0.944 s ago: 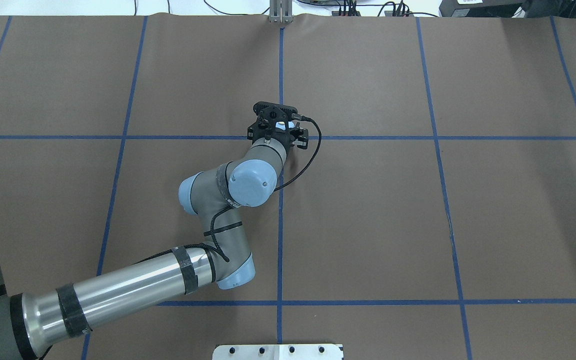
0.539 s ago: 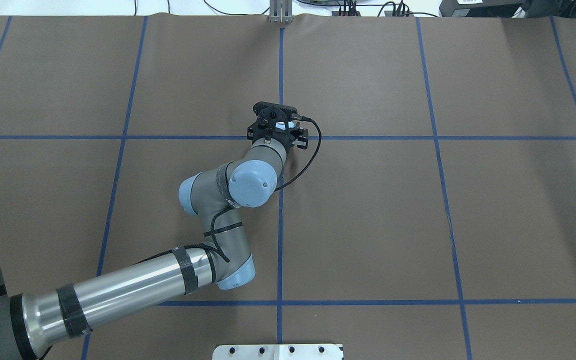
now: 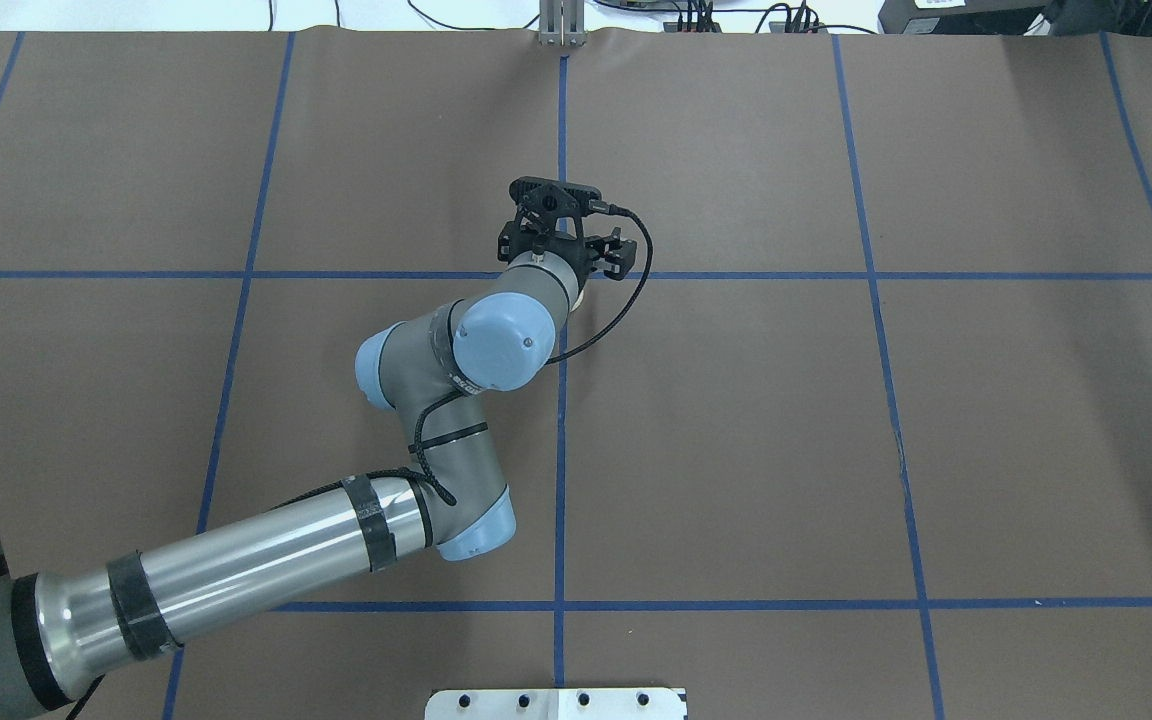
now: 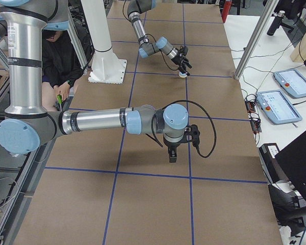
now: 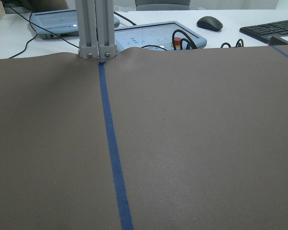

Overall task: Place and press bell with both arms
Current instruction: 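Release the bell and withdraw the left arm while the right arm approaches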

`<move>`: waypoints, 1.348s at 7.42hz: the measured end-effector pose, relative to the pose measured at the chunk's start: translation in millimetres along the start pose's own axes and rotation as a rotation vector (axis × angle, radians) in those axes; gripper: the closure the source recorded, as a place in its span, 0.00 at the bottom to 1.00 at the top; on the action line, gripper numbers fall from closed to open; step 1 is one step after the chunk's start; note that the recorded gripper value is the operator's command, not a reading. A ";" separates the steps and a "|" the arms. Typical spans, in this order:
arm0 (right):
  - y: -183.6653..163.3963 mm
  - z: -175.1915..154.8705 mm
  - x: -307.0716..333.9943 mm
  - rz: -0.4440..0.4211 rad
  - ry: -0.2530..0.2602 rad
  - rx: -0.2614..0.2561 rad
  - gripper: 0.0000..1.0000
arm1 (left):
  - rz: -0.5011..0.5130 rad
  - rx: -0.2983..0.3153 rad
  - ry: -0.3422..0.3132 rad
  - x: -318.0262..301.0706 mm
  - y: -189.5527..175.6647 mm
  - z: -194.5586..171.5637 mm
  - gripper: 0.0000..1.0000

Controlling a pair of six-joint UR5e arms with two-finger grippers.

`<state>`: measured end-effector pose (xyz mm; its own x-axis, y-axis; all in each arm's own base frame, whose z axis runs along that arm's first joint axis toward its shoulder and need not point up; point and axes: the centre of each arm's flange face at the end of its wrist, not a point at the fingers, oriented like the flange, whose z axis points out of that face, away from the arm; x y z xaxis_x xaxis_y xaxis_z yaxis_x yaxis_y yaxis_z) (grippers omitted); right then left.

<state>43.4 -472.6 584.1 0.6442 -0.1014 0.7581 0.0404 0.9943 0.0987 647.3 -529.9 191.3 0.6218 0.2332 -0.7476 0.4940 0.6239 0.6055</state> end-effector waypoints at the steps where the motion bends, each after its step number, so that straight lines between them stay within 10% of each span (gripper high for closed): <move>1: -1.0 3.0 -2.9 -0.005 0.003 -0.007 0.00 | -0.001 -0.057 -0.003 -12.9 -33.2 -0.3 0.00; 5: -70.7 8.0 -94.3 -0.022 -0.005 0.010 0.00 | 0.058 -0.269 -0.090 -113.3 -131.2 6.6 0.00; 10: -179.2 53.1 -372.5 0.134 -0.049 -0.019 0.00 | 0.140 -0.451 -0.135 -395.8 -134.3 -58.3 0.00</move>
<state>-244.3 -614.8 318.3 0.6072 0.0310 0.7940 -0.0286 0.9994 -0.0171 299.4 -662.5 390.0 0.7511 0.2580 -0.6077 0.1061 0.8613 0.4969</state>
